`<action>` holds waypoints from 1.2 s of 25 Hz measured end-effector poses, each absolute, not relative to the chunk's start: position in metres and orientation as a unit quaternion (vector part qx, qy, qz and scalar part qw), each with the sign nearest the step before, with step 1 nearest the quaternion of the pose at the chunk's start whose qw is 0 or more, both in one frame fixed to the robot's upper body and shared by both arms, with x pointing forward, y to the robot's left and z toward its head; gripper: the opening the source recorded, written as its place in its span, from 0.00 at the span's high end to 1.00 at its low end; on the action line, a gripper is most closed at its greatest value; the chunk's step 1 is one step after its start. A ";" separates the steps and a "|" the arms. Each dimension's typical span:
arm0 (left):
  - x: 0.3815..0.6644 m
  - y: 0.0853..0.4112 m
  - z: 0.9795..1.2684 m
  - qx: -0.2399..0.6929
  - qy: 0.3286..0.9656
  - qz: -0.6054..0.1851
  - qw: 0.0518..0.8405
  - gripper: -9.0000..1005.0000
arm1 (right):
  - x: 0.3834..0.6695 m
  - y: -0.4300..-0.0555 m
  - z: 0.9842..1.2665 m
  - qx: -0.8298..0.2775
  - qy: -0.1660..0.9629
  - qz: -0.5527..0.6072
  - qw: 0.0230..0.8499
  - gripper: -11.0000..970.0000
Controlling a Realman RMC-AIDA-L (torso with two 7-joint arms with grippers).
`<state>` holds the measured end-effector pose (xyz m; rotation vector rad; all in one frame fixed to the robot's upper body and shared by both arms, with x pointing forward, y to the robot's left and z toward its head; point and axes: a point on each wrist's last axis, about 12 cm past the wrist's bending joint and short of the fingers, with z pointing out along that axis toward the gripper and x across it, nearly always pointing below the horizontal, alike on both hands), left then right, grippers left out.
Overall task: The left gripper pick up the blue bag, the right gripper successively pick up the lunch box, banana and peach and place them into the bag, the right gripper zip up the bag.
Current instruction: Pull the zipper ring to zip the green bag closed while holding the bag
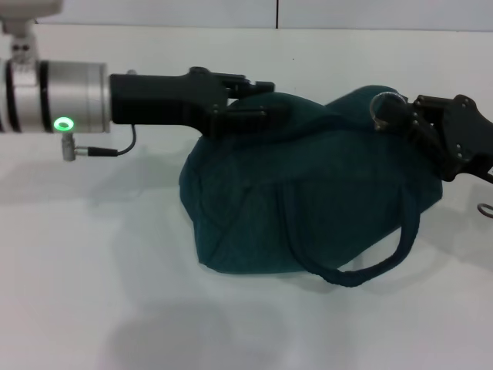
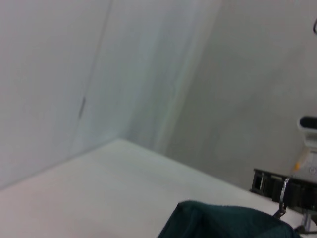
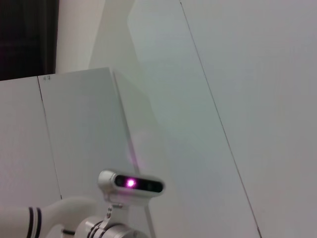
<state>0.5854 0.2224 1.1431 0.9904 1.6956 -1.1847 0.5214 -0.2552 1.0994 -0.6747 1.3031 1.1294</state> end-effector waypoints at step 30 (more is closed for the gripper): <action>0.581 0.229 1.155 0.421 0.698 -0.419 0.400 0.89 | 0.514 -0.280 1.089 -0.222 0.585 0.465 0.626 0.96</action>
